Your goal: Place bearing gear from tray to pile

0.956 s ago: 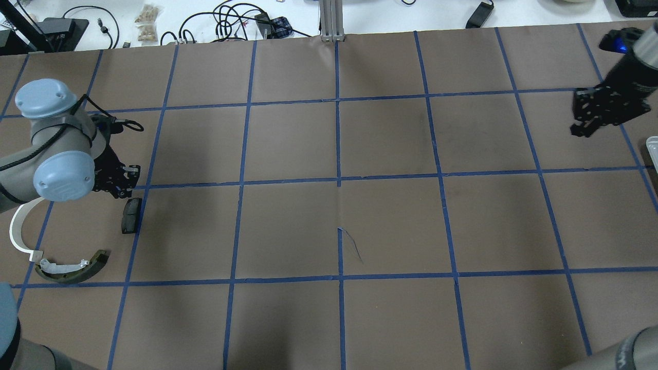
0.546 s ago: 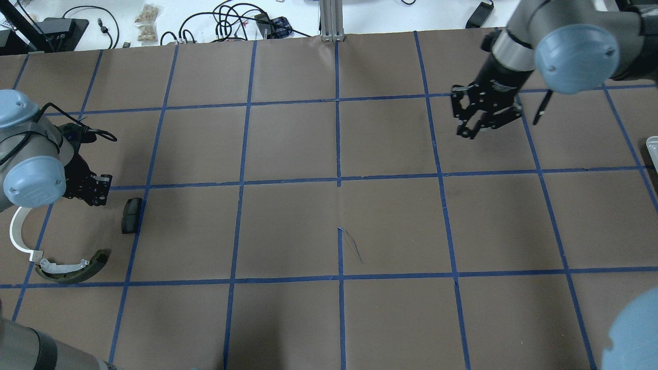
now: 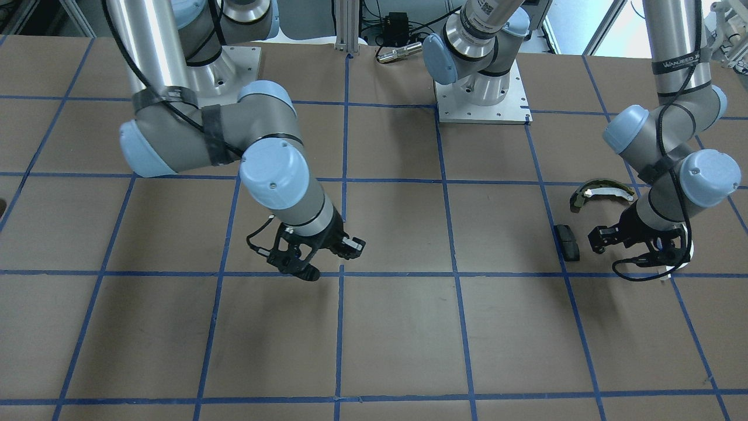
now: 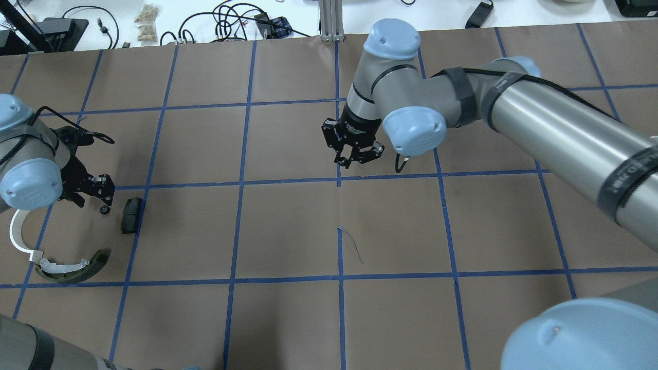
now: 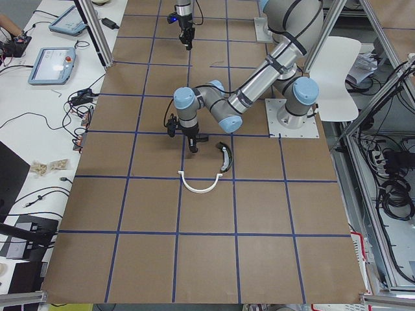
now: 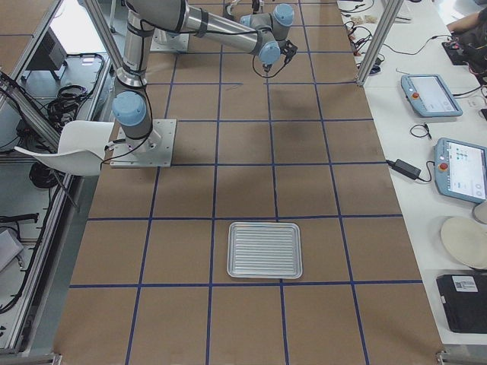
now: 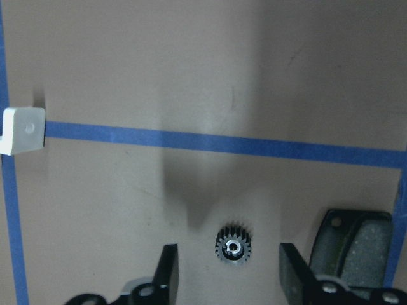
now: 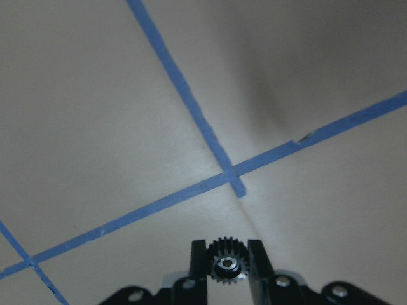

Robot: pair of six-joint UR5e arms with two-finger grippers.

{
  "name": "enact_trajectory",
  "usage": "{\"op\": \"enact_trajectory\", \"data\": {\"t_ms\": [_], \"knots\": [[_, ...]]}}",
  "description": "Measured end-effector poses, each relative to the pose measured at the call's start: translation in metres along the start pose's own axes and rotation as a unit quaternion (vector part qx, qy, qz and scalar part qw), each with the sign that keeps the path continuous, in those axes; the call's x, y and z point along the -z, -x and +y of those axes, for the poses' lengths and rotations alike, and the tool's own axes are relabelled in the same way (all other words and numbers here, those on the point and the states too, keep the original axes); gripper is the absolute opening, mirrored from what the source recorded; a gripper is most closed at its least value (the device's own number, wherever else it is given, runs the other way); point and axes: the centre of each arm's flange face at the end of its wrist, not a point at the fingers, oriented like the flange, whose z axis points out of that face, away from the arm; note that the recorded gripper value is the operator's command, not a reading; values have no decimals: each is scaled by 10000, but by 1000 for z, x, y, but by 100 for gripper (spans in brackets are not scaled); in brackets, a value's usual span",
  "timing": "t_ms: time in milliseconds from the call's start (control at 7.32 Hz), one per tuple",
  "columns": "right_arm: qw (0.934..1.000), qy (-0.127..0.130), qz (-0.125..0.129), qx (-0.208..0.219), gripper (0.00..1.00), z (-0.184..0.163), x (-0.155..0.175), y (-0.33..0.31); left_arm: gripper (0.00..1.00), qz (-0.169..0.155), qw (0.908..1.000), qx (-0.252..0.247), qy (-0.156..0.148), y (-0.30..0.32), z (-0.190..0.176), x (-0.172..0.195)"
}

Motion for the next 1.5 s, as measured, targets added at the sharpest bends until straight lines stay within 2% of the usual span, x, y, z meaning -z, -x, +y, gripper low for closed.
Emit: {"op": "enact_trajectory", "data": {"t_ms": [273, 410, 546, 683, 956, 1229, 1366, 1502], "knots": [[9998, 136, 123, 103, 1, 35, -41, 21, 100, -38, 9999, -134, -69, -14, -6, 15], [9994, 219, 217, 153, 49, 47, -56, 22, 100, -62, 9997, -227, -119, -26, -17, 41], [9990, 285, 303, 164, 95, 54, -67, 18, 100, -7, 9996, -267, -46, -38, -31, 73], [9987, 303, 364, 179, 100, 57, -73, 14, 100, 84, 9995, -284, 55, -54, -44, 105], [9991, 173, 304, 235, 100, 48, -56, 11, 100, 148, 9997, -175, -91, -114, -59, 163], [9990, -151, 60, 427, 100, 11, 11, -9, 100, 113, 9991, -104, -405, -184, -50, 211], [9974, -309, 25, 653, 100, -8, 50, -29, 100, 128, 9985, -101, -531, -217, -34, 234], [9951, -475, 139, 859, 100, -20, 91, -55, 100, 157, 9980, -50, -614, -259, -14, 250]]}}
